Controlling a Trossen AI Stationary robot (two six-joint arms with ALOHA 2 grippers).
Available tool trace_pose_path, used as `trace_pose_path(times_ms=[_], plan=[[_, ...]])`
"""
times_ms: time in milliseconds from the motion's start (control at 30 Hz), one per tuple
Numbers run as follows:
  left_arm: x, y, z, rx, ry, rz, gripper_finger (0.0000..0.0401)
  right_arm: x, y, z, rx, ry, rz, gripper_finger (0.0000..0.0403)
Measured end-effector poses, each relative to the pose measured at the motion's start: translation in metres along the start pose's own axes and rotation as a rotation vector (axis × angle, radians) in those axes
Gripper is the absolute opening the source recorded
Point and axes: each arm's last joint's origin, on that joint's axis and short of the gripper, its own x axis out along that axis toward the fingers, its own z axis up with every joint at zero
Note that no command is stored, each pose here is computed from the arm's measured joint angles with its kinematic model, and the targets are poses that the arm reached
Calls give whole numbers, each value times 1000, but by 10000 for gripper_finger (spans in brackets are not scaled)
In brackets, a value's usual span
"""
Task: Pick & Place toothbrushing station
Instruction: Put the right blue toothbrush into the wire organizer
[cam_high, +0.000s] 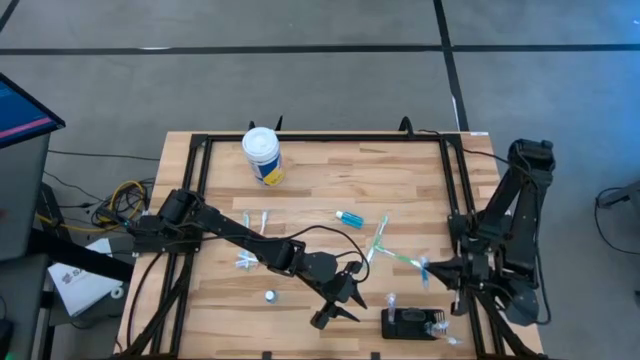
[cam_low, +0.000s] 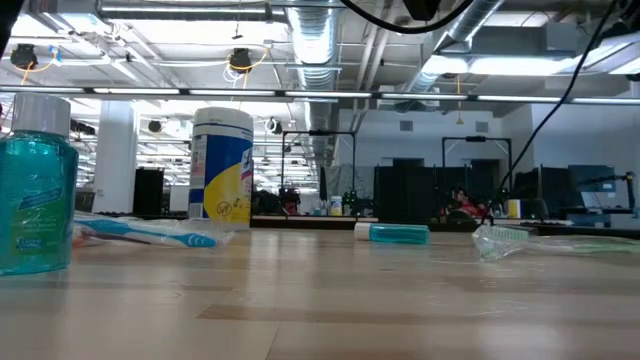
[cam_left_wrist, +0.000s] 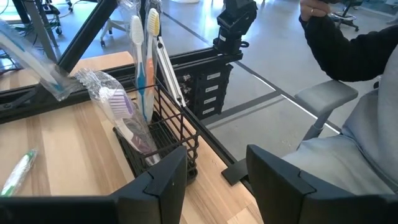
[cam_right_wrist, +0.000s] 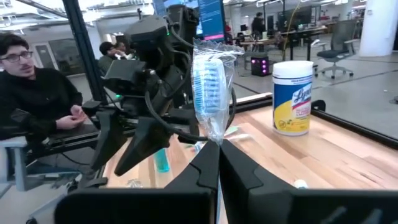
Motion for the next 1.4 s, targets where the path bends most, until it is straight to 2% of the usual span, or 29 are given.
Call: trace_pose_path(times_ms=[400, 733, 1033, 1400], plan=[[0, 0, 0, -8, 0, 0, 159, -20, 1, -1, -16, 15, 96, 0], [0, 0, 0, -8, 0, 0, 159, -26, 3, 0, 14, 21, 124, 0], [0, 0, 0, -8, 0, 0, 159, -38, 19, -18, -6, 28, 169, 0], [0, 0, 0, -7, -1, 0, 159, -41, 26, -28, 19, 31, 174, 0]])
